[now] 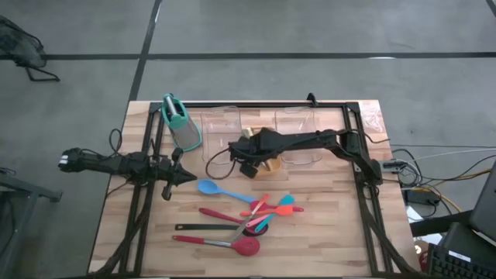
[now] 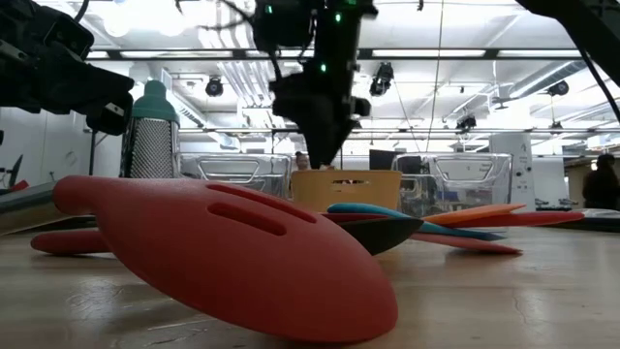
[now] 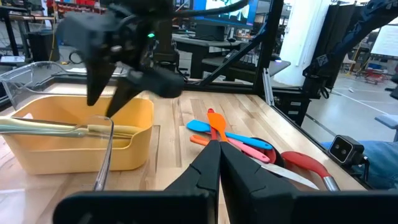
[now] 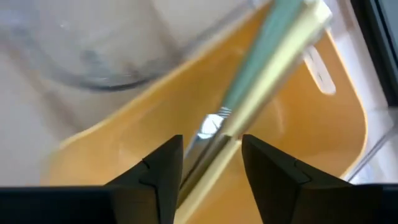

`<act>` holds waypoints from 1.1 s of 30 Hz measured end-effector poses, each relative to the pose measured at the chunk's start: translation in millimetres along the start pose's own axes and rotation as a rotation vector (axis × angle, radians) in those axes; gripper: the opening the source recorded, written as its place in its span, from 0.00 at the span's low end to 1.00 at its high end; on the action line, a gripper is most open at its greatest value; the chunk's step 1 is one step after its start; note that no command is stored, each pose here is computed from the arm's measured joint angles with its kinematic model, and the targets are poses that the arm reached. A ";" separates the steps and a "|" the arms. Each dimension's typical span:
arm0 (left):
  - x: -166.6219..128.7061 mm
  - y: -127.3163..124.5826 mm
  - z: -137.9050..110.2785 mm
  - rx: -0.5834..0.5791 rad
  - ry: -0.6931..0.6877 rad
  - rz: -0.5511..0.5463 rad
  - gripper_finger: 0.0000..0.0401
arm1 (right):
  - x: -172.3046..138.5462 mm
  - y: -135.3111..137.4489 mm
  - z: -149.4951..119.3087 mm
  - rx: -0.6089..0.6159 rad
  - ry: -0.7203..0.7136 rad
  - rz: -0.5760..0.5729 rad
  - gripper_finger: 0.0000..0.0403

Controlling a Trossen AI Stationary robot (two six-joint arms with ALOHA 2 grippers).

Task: Pick & Place Kitchen Items
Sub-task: Put the orange table knife into the orange bin

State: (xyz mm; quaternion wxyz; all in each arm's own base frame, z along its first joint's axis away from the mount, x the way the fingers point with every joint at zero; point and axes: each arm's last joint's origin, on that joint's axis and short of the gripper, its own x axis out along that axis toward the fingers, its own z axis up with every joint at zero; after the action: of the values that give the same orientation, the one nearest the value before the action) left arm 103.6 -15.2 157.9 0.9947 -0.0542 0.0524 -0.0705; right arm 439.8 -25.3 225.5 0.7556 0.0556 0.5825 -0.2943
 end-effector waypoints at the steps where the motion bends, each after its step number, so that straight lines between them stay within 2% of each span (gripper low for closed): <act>1: 0.0 0.0 0.0 0.000 0.000 0.000 0.03 | -4.5 4.9 -1.2 -0.036 -0.009 0.007 0.42; 11: 0.0 0.0 0.1 0.000 0.000 0.000 0.03 | -36.1 64.7 -36.5 -0.628 -0.058 0.060 0.46; 14: 0.0 0.0 0.1 0.000 0.000 0.000 0.03 | -43.4 81.4 -48.9 -0.743 -0.061 0.130 0.44; 19: 0.0 0.0 0.0 0.000 0.000 0.000 0.03 | -52.5 105.1 -60.4 -0.793 -0.090 0.338 0.40; 21: 0.0 0.0 0.1 0.000 0.000 0.000 0.03 | -52.9 113.9 -64.5 -0.801 -0.117 0.380 0.39; 25: 0.0 0.0 0.1 0.000 0.000 0.000 0.03 | -50.2 126.2 -73.8 -0.820 -0.148 0.402 0.36; 33: 0.0 0.0 0.0 0.000 0.000 0.000 0.03 | -40.1 133.4 -85.2 -0.836 -0.139 0.405 0.32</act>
State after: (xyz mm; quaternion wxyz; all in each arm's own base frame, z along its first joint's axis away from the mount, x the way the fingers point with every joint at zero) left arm 103.6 -15.2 157.9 0.9946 -0.0542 0.0525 -0.0707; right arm 429.7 135.7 200.8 0.7927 -0.1605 0.5766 0.1160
